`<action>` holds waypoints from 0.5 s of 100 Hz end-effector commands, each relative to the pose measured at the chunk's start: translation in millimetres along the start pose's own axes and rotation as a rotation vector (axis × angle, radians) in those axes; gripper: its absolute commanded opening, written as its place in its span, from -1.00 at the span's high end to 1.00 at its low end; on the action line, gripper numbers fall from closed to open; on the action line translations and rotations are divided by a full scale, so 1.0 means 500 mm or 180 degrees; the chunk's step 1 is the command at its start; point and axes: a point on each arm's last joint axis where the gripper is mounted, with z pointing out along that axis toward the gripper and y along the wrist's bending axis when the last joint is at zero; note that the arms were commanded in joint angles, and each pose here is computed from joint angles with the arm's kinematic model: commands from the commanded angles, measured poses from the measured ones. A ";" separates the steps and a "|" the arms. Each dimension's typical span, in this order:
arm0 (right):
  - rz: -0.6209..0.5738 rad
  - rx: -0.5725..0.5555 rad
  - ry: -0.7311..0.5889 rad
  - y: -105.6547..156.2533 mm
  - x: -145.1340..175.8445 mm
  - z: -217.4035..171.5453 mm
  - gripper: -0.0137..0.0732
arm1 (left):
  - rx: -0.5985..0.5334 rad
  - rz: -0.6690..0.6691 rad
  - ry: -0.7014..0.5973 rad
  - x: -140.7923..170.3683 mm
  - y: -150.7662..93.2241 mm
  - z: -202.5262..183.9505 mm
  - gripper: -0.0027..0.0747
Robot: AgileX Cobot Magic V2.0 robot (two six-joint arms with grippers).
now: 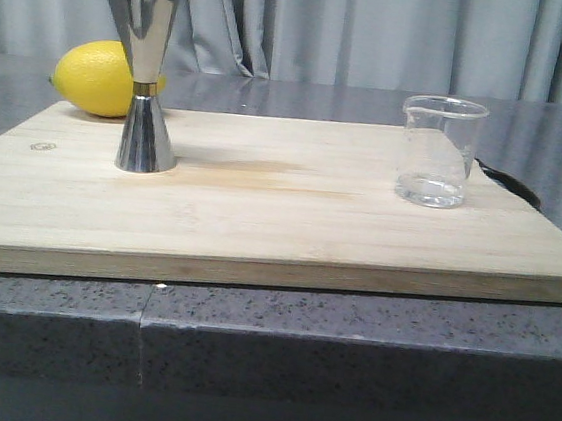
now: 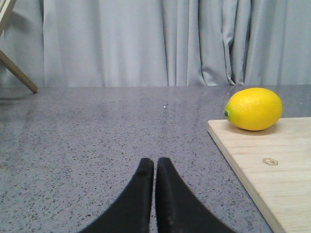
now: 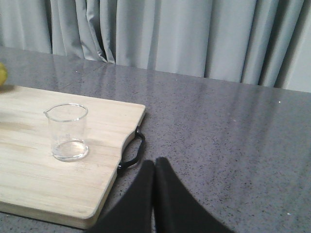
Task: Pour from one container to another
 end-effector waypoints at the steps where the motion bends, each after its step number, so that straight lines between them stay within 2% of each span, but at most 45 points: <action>1: -0.0018 0.0129 -0.0335 -0.007 -0.021 -0.006 0.84 | 0.0023 -0.0028 -0.0267 -0.007 -0.001 -0.004 0.98; 21: 0.0520 0.0331 -0.0409 -0.014 0.038 0.019 0.84 | 0.0023 -0.0028 -0.0267 -0.007 -0.001 -0.004 0.98; 50: 0.0538 0.0416 -0.0392 -0.011 0.103 0.036 0.84 | 0.0023 -0.0028 -0.0267 -0.007 -0.001 -0.004 0.98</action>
